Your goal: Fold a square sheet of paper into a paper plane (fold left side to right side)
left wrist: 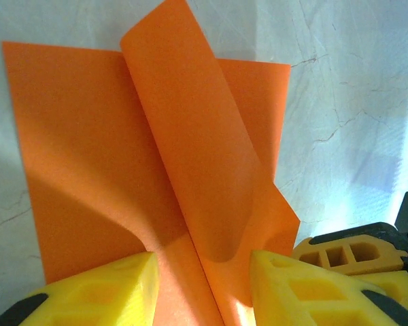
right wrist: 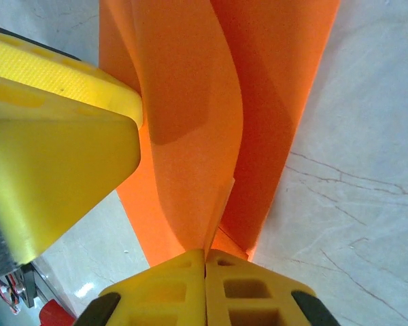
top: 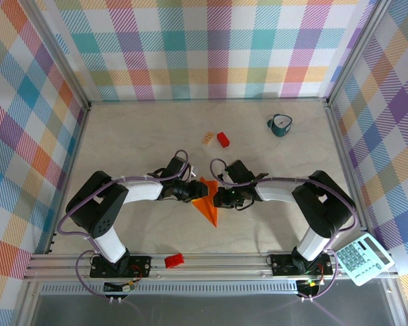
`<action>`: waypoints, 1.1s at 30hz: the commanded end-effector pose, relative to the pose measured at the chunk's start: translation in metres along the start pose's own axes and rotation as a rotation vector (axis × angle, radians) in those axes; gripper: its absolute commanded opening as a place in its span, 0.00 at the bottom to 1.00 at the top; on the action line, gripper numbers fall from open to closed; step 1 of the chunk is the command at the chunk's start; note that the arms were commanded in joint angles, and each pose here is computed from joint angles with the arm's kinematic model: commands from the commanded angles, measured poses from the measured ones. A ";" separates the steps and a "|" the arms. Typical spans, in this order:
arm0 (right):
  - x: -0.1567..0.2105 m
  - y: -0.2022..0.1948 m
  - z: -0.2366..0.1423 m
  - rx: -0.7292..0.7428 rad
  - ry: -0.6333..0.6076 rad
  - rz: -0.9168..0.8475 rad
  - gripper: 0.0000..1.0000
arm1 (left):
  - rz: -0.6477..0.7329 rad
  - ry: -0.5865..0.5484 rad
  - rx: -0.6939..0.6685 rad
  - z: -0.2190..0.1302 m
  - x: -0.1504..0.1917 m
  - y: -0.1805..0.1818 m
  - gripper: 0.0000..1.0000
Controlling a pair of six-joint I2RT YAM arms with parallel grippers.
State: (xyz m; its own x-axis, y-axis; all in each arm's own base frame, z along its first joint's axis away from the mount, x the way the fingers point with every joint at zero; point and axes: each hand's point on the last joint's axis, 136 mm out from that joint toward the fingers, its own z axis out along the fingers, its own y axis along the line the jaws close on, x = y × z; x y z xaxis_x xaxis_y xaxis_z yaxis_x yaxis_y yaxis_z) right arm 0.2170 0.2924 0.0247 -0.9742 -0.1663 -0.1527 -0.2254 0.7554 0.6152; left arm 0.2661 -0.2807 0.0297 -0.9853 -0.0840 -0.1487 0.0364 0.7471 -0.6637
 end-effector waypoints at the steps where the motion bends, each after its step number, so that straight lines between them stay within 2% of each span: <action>1: -0.003 -0.001 -0.004 0.026 -0.002 -0.015 0.07 | -0.002 0.004 -0.040 -0.002 0.002 0.004 0.40; 23: 0.004 -0.018 0.010 0.071 0.043 0.013 0.07 | -0.004 0.005 -0.041 -0.002 0.003 0.005 0.41; 33: 0.019 -0.038 0.010 0.138 0.068 0.059 0.01 | 0.026 -0.035 -0.005 -0.012 -0.007 -0.011 0.41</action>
State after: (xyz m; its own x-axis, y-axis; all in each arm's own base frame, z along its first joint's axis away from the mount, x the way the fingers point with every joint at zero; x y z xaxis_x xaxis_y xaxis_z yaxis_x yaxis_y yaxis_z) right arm 0.2192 0.2907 0.0153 -0.9742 -0.1778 -0.1389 -0.2256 0.7753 0.5899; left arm 0.2672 -0.2796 0.0313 -0.9837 -0.0885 -0.1565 0.0375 0.7503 -0.6601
